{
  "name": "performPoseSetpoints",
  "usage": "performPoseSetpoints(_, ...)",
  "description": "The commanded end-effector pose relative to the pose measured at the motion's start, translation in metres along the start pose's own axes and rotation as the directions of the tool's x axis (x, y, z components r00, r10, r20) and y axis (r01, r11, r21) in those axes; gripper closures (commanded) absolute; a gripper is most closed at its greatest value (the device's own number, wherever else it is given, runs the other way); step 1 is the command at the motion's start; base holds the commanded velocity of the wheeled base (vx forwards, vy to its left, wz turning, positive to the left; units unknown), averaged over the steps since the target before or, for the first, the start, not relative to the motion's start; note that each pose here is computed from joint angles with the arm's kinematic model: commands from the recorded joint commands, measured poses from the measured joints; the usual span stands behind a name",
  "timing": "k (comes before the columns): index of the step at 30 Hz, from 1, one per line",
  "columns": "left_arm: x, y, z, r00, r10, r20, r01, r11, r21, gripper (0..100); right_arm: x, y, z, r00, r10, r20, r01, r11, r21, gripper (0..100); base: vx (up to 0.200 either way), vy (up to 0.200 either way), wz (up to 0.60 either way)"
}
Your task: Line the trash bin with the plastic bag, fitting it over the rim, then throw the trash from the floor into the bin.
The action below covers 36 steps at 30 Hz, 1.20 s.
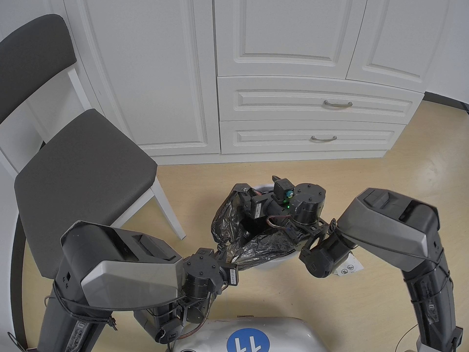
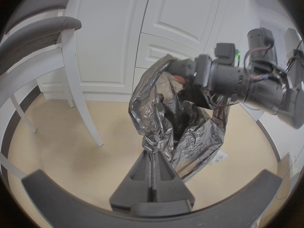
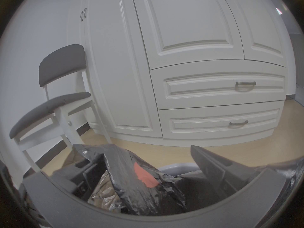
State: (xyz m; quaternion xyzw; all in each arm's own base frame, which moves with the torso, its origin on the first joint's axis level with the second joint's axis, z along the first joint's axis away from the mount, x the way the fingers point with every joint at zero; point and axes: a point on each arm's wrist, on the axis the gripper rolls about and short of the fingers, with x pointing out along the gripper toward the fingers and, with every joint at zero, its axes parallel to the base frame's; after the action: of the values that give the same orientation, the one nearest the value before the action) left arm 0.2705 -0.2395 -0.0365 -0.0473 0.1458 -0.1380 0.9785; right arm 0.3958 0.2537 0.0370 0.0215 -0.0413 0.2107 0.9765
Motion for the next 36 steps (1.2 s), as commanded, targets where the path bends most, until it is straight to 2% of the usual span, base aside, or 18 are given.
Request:
performPoseSetpoints(1,-0.001,0.000,0.001,1.000,0.001,0.003,-0.001,1.000,-0.001,100,-0.036,-0.009,0.067,0.999,0.034,0.018,-0.034,0.999,-0.002,0,0.000,0.000,0.00)
performPoseSetpoints(3,-0.001,0.000,0.001,1.000,0.001,0.003,-0.001,1.000,-0.001,100,-0.040,-0.012,0.071,0.999,0.034,0.007,-0.034,0.999,-0.004,0,0.000,0.000,0.00)
performPoseSetpoints(4,-0.001,0.000,0.002,1.000,0.002,0.004,-0.002,1.000,-0.002,100,-0.056,-0.018,0.091,0.998,0.026,-0.051,-0.026,1.000,-0.011,0,0.000,0.000,0.00)
performPoseSetpoints(6,-0.001,0.000,0.002,1.000,0.002,0.004,-0.002,1.000,-0.002,100,-0.063,-0.021,0.099,0.996,0.020,-0.090,-0.022,1.000,-0.015,0,0.000,0.000,0.00)
performPoseSetpoints(8,-0.001,-0.001,0.003,1.000,0.000,0.007,0.000,1.000,-0.003,100,-0.074,-0.029,0.112,0.985,0.016,-0.172,-0.019,1.000,-0.014,0,0.000,0.000,0.00)
performPoseSetpoints(12,-0.004,-0.003,0.011,1.000,-0.008,0.026,0.009,1.000,-0.012,100,-0.079,-0.059,0.121,0.970,-0.053,-0.238,0.049,0.999,-0.020,0,0.000,0.000,0.00)
performPoseSetpoints(16,-0.013,-0.010,0.024,0.998,-0.036,0.052,0.038,0.999,-0.035,100,-0.086,-0.085,0.125,0.960,-0.125,-0.249,0.122,0.992,-0.028,0,0.000,0.000,0.00)
performPoseSetpoints(28,-0.025,-0.015,0.040,0.994,-0.063,0.085,0.068,0.996,-0.056,100,-0.104,-0.108,0.128,0.946,-0.190,-0.264,0.184,0.982,-0.044,0,0.000,0.000,0.00)
performPoseSetpoints(31,-0.028,-0.017,0.042,0.993,-0.070,0.090,0.075,0.996,-0.054,100,-0.131,-0.116,0.125,0.919,-0.171,-0.354,0.145,0.984,-0.099,0,0.000,0.000,0.00)
performPoseSetpoints(34,-0.028,-0.017,0.042,0.993,-0.070,0.090,0.075,0.996,-0.052,100,-0.151,-0.120,0.123,0.886,-0.148,-0.439,0.116,0.988,-0.099,0,0.000,0.000,0.00)
performPoseSetpoints(36,-0.028,-0.017,0.042,0.993,-0.070,0.090,0.075,0.996,-0.054,100,-0.155,-0.119,0.123,0.879,-0.139,-0.456,0.109,0.990,-0.092,0,0.000,0.000,0.00)
